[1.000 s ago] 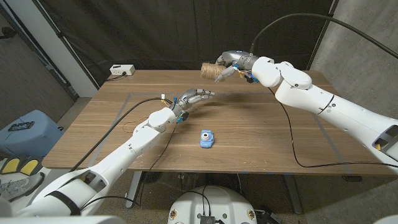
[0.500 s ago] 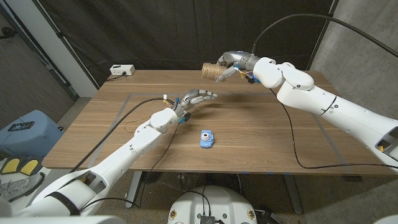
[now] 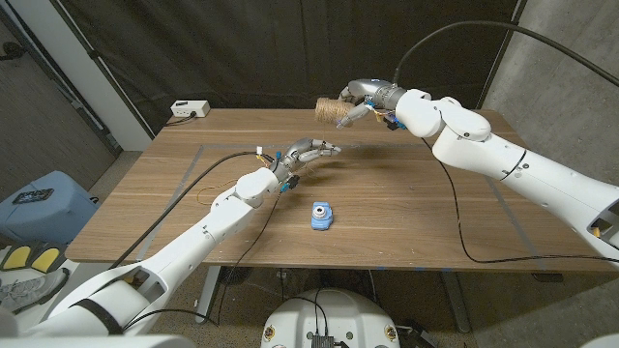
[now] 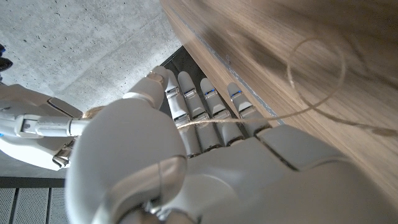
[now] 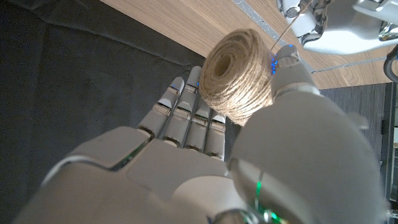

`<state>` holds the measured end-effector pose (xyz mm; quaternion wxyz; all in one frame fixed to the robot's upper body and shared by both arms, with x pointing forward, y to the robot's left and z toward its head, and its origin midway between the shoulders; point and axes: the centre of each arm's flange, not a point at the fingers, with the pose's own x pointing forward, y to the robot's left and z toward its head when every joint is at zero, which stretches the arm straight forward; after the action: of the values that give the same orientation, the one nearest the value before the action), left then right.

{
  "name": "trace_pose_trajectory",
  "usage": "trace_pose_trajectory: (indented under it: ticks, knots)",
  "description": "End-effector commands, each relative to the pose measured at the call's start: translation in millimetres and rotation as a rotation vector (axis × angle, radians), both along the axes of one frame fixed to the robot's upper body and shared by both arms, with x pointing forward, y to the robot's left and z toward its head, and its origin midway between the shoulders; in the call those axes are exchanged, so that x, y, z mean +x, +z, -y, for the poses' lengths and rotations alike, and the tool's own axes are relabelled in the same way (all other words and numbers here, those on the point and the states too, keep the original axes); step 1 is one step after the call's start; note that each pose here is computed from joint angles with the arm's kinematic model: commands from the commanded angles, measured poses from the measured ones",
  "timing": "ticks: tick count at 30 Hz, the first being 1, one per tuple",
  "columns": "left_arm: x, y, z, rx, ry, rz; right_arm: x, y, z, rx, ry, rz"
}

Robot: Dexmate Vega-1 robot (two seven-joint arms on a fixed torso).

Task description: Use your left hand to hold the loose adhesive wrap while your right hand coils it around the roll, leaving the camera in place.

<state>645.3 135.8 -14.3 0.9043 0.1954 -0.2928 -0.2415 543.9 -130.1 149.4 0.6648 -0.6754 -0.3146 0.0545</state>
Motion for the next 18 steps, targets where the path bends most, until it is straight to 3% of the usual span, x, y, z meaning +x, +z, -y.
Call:
trace_pose_trajectory:
  ticks: [1, 18]
  knots:
    - [-4.1, 2.5, 10.1, 0.028, -0.021, 0.002, -0.5, 0.4, 3.9, 0.007, -0.003, -0.001]
    - [-21.9, -1.9, 15.2, 0.044, -0.050, -0.002, 3.4, -0.5, 12.8, 0.005, -0.025, -0.005]
